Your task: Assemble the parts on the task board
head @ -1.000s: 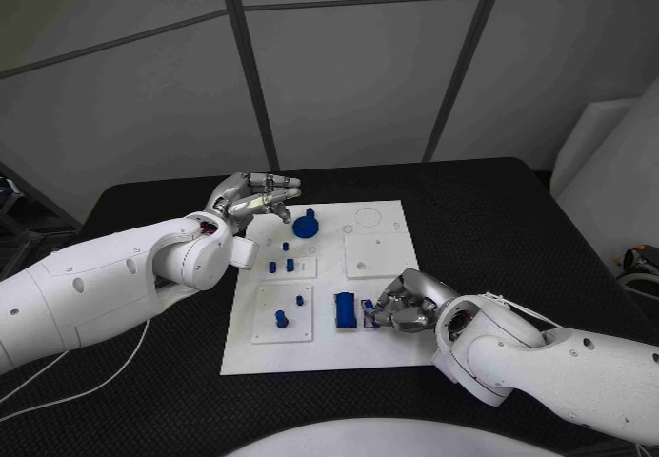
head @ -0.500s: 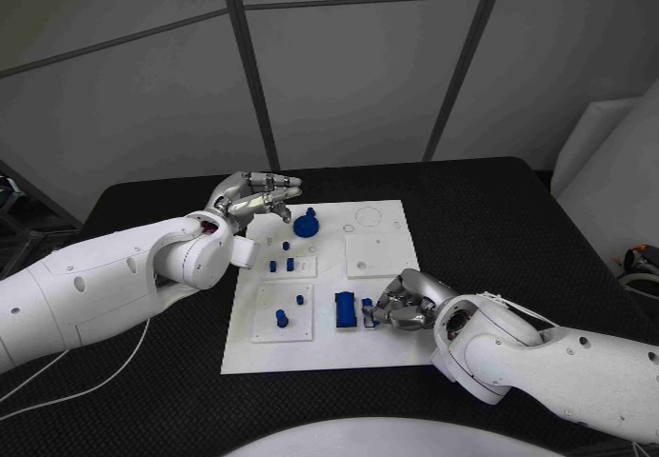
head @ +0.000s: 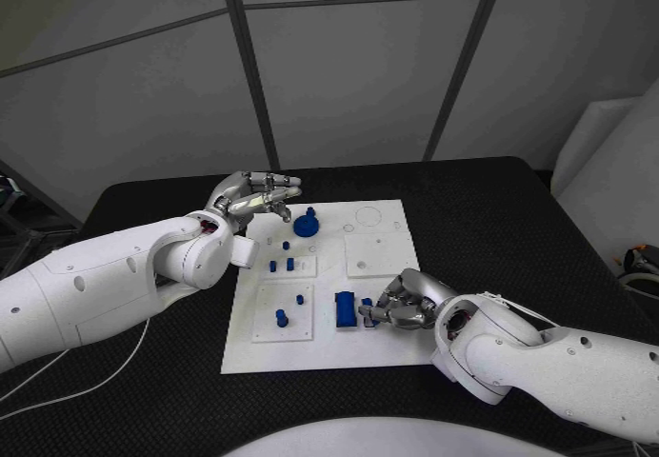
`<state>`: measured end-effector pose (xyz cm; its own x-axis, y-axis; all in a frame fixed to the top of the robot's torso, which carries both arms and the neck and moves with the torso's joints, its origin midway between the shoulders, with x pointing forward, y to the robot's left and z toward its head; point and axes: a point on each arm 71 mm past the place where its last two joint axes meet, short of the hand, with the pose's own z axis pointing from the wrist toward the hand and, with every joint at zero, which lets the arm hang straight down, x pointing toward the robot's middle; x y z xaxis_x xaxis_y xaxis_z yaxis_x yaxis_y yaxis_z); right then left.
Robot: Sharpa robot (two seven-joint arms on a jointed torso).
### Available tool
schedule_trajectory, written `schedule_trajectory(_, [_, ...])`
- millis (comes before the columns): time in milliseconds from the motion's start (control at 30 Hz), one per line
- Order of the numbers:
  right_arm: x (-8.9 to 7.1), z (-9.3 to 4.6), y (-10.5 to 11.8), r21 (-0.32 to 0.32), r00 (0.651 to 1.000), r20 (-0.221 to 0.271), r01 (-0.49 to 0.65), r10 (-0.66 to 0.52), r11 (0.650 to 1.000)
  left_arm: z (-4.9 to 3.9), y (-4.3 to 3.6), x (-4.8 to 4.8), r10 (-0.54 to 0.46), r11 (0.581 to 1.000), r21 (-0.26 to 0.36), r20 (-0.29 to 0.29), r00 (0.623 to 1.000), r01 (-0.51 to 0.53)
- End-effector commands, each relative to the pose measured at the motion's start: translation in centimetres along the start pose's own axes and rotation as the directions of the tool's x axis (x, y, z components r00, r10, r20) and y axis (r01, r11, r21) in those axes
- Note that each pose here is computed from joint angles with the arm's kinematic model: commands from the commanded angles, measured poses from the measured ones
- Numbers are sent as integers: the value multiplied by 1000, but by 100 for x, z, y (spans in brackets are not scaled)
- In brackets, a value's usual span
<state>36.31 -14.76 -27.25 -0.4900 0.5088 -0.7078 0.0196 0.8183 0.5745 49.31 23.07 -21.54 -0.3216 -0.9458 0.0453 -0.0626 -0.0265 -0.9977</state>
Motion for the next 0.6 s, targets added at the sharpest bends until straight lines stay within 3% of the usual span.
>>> schedule_trajectory(33, [14, -21, 51, -37, 1000, -12, -1, 0, 999, 5, -15, 13, -5, 1000, 8, -9, 1000, 5])
schedule_trajectory(600, [-58, -102, -54, -26, 999, -9, 31, -31, 999, 6, -13, 5, -4, 1000, 8, -7, 1000, 4])
